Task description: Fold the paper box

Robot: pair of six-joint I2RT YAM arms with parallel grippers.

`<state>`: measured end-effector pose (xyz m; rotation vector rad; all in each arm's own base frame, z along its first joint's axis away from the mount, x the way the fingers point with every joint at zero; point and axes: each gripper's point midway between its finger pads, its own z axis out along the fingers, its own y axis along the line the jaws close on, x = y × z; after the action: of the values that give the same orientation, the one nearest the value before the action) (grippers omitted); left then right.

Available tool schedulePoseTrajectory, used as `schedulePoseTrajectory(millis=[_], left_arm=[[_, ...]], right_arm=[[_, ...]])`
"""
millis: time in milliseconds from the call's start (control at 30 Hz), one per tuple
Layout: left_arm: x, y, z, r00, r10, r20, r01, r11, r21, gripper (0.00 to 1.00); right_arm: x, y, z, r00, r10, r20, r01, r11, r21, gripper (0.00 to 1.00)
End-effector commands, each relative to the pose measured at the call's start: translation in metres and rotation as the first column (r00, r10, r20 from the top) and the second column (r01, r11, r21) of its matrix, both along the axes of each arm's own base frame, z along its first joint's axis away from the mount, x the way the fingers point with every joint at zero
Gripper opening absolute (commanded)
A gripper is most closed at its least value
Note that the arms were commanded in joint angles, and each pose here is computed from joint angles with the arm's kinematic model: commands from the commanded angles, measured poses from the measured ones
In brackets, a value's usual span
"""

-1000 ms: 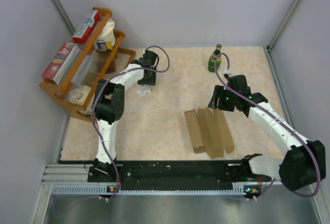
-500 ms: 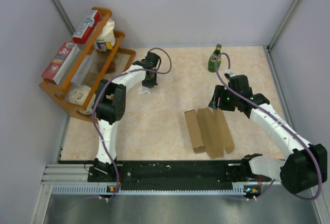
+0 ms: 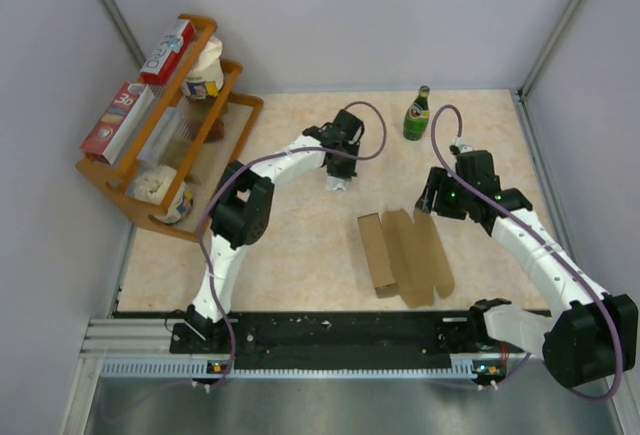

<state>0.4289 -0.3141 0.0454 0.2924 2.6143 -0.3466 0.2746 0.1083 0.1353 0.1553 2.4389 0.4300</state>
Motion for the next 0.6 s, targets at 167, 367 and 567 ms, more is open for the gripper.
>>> schedulePoseTrajectory(millis=[167,367,567], left_arm=[[-0.002,-0.053,0.032,0.997,-0.068,0.042,0.074,0.988,-0.136,0.28],[0.003,-0.039,0.053,0.994,-0.06,0.093,0.072,0.988,-0.14,0.48],[0.001,-0.025,0.1,0.985,-0.065,0.16,0.093,0.98,-0.173,0.5]], right_arm=[[0.005,-0.005,0.006,0.999,-0.04,0.032,0.039,0.999,0.031,0.57],[0.009,-0.002,0.007,0.998,-0.038,0.041,0.036,0.998,0.047,0.57],[0.01,-0.009,0.005,0.996,-0.091,0.023,0.09,0.994,0.061,0.57]])
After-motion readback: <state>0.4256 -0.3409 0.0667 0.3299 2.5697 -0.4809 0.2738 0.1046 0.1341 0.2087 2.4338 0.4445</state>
